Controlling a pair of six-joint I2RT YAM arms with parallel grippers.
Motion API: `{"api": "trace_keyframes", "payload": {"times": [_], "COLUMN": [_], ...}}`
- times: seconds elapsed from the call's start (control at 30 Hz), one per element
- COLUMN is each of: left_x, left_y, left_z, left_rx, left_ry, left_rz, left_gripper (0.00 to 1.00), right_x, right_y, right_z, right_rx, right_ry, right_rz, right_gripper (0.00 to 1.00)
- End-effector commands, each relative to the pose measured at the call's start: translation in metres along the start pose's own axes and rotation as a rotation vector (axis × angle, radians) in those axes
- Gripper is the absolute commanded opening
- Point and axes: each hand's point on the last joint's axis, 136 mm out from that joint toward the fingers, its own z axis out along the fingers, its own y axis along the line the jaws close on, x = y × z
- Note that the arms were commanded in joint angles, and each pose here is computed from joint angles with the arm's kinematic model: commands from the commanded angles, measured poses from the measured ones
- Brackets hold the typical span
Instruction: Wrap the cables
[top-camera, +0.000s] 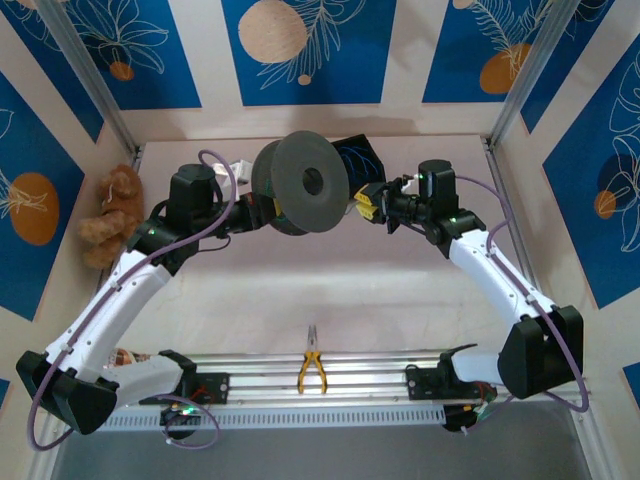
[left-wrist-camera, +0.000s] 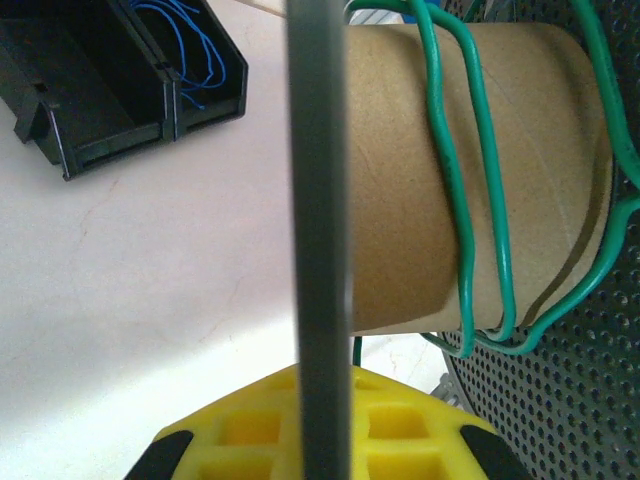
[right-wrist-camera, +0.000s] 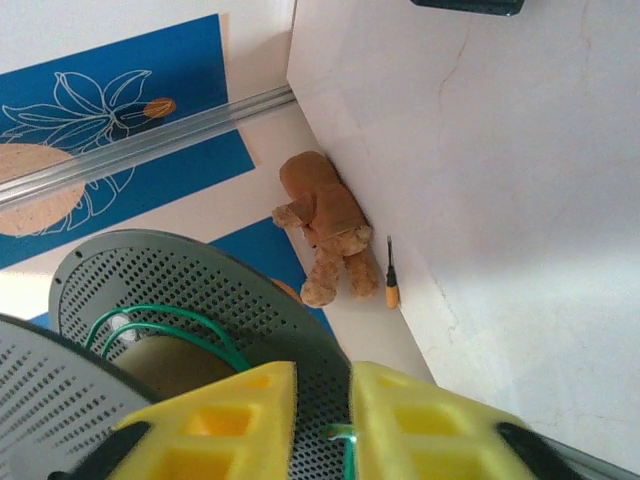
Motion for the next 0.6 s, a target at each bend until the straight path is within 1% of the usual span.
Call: {"api": "trace_keyframes", "payload": {"times": [0.0, 0.1, 0.2, 0.33, 0.47, 0.57], "left_x": [-0.019, -0.016, -0.011, 0.005, 0.020, 0.032], "left_y": [-0.026, -0.028, -0.032, -0.039, -0.036, -0.038], "left_z": [-0.013, -0.012, -0.011, -0.008, -0.006, -0.004], "left_rx": [0.099, 0.111, 0.131, 0.176, 0.167, 0.181], "left_ry": [-0.069, -0.054, -0.010, 0.100, 0.186, 0.257], "left_rz": [0.053, 0.053, 0.068, 0.093, 0.126, 0.149], "left_gripper": [0.00, 0.00, 0.00, 0.00, 0.00, 0.00], "right_x": [0.000, 0.000, -0.004, -0.016, -0.025, -0.024], "right_y": [0.001, 0.002, 0.004, 0.016, 0.039, 0.060], "right_z": [0.002, 0.002, -0.001, -0.012, -0.016, -0.017], "right_rx": [0.026, 0.042, 0.067, 0.099, 0.048, -0.022], "right_ry": [-0.005, -0.006, -0.037, -0.116, -0.141, -0.107], "right_rz": [-0.016, -0.043, -0.103, -0.279, -0.464, -0.617], "right_gripper": [0.14, 0.00, 0.00, 0.00, 0.00, 0.00]}}
